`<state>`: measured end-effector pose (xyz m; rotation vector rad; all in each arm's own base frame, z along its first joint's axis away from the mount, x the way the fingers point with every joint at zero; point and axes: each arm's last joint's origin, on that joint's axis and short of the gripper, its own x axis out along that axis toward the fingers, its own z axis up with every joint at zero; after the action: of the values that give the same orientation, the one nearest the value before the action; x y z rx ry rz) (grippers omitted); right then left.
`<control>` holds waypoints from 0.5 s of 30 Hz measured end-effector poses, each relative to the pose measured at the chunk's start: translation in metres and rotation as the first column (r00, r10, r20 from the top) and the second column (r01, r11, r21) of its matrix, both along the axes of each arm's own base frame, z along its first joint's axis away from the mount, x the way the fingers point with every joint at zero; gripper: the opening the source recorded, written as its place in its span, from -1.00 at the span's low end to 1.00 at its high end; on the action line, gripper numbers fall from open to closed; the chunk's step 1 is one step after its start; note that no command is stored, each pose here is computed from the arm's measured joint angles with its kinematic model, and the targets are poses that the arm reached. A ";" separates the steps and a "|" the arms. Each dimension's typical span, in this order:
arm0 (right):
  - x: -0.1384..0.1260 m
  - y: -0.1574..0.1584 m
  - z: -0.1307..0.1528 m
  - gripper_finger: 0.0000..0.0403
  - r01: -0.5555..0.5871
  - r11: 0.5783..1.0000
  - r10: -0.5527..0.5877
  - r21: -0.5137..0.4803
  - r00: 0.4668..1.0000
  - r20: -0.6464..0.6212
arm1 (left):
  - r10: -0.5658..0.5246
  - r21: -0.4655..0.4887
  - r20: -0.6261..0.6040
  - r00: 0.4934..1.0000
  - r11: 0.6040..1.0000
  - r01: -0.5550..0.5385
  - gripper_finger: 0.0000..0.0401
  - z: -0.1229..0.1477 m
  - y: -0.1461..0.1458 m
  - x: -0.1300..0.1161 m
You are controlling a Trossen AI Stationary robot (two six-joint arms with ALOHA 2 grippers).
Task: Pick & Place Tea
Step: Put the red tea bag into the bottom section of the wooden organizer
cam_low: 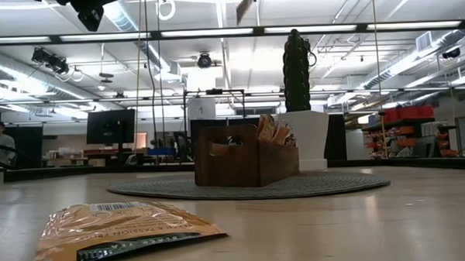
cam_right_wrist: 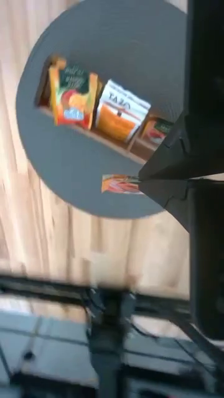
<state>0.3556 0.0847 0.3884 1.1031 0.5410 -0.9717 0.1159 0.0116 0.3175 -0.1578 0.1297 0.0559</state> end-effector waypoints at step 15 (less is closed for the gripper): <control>0.022 0.014 -0.111 -1.00 0.187 0.955 -0.188 0.229 0.982 -0.019 | 0.017 -0.043 0.029 0.999 0.999 -0.016 -0.53 0.001 0.000 -0.010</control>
<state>0.3772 0.0984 0.2773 1.3829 0.5639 -1.0907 0.1058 0.0115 0.3184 -0.2021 0.1000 0.0671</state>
